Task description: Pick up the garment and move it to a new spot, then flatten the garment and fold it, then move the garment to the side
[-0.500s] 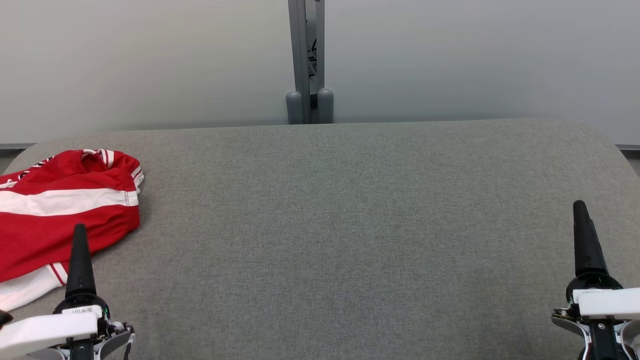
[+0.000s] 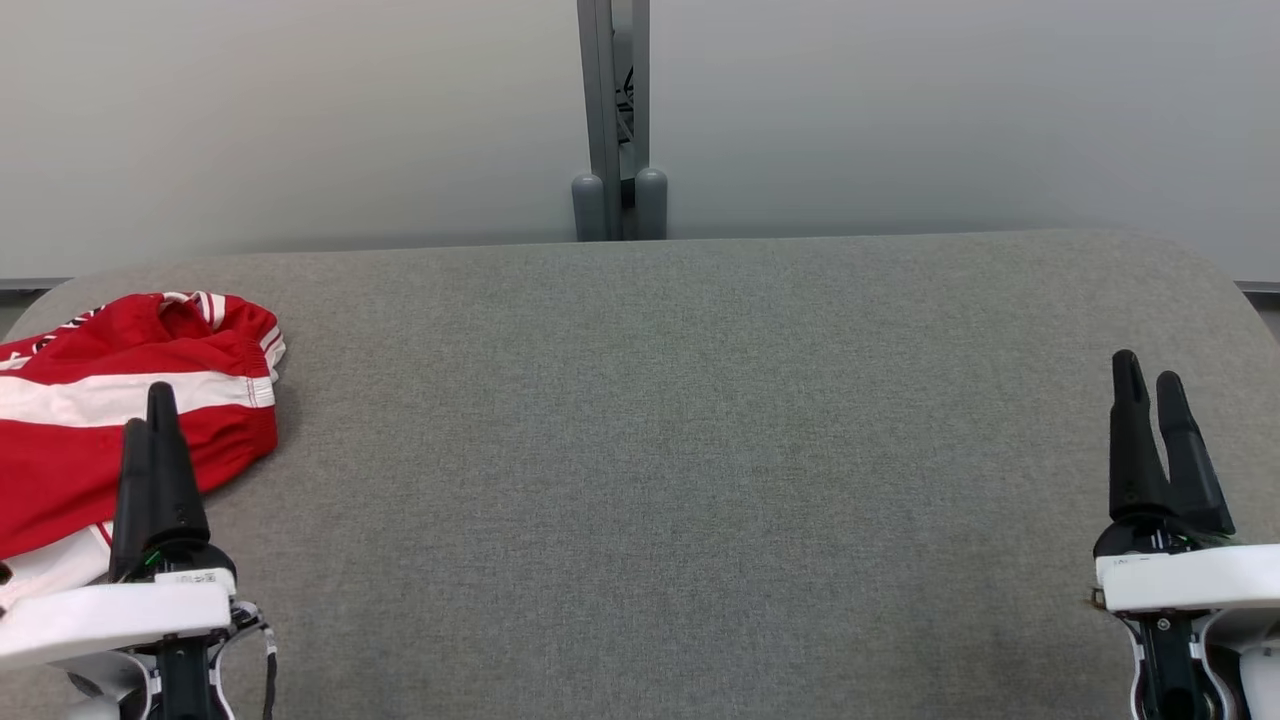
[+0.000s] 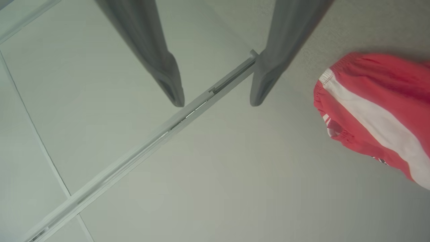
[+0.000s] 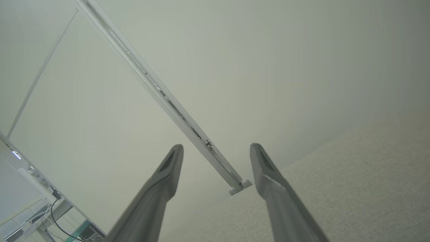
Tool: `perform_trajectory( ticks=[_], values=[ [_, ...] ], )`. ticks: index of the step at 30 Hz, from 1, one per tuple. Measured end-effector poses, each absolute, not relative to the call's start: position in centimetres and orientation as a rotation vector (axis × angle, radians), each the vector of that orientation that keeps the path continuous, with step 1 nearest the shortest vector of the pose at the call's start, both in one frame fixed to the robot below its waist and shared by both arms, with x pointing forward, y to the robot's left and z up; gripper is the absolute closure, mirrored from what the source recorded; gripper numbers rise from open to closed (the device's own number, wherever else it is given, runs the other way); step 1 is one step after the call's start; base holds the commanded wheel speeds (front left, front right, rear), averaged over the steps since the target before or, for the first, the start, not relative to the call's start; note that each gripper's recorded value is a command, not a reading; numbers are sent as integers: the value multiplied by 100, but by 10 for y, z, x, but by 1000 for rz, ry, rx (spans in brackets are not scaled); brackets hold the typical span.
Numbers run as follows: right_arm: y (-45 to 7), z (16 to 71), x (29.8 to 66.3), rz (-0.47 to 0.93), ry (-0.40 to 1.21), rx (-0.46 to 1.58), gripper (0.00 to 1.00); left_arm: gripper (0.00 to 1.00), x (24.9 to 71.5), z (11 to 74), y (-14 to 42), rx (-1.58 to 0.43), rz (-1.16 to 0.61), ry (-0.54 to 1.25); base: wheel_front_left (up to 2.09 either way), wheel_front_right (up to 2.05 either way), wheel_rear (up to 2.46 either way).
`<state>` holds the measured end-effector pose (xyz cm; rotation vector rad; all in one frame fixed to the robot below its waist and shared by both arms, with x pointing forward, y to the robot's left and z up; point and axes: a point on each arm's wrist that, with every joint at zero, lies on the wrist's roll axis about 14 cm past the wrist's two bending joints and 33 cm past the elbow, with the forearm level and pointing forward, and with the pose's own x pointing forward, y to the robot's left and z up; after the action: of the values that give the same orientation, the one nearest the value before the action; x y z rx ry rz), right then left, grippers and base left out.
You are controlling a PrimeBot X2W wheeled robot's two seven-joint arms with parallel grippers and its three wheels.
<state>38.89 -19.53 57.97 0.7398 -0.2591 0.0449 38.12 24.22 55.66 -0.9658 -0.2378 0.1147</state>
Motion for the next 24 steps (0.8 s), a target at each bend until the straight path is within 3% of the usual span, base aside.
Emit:
perform_trajectory(
  ticks=[24],
  values=[
    [-150, 584, 390, 159, -263, 339, 0, 0, 387, 552, 155, -461, -3, -127, 0, 0, 0]
  ],
)
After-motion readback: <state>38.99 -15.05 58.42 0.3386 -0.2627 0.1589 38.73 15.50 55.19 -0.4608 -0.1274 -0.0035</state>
